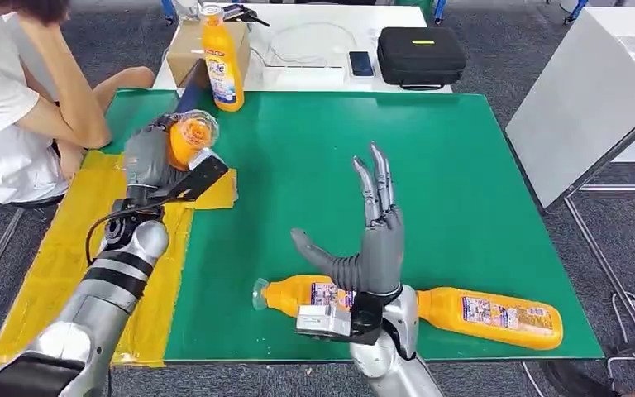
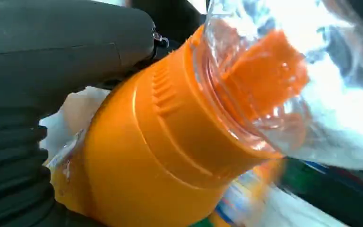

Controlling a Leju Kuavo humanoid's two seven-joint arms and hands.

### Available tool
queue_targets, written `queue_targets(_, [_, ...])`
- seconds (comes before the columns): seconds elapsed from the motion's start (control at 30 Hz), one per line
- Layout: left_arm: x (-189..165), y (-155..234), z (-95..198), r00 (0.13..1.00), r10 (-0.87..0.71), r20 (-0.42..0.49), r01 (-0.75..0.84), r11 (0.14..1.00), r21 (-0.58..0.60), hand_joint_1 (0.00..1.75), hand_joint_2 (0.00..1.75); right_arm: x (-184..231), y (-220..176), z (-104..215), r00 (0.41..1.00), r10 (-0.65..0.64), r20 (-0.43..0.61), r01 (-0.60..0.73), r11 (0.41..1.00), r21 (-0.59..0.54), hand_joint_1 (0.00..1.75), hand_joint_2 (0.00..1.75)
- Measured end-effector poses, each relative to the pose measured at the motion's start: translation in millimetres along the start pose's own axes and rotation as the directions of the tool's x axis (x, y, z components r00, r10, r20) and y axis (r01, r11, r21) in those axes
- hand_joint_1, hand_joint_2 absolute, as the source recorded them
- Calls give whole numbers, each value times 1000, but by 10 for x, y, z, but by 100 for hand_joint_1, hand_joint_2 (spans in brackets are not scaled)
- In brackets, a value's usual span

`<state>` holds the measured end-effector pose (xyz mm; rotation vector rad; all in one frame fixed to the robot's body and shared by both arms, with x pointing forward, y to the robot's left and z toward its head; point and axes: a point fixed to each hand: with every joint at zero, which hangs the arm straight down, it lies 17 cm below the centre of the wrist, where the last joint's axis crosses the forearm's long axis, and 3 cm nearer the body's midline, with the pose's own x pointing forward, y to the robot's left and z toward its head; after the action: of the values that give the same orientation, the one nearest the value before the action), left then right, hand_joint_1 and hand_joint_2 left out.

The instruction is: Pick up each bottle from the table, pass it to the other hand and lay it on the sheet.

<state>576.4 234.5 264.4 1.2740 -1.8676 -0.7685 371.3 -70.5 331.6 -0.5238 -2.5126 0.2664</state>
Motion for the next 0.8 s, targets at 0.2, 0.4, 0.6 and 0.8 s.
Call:
queue_targets(0.2, [-453,-273,200,929,-371,16,371,925,-78,175,175,35,68,-19,998,-61,-12,62,996,58,0,175])
queue_targets(0.4, [-751,-680,611,903,-422,76,428,876,-222,175,175,20,37,-12,997,-73,-6,73,995,69,0,175])
queue_targets(0.6, [-861,-1161,1345,938,-317,139,346,853,-392,175,175,-26,9,24,995,-101,-9,101,990,94,0,175])
queue_targets(0.8, [-943,-1286,1596,951,-284,122,308,837,-452,175,175,-45,-1,40,995,-99,-7,99,990,103,0,175])
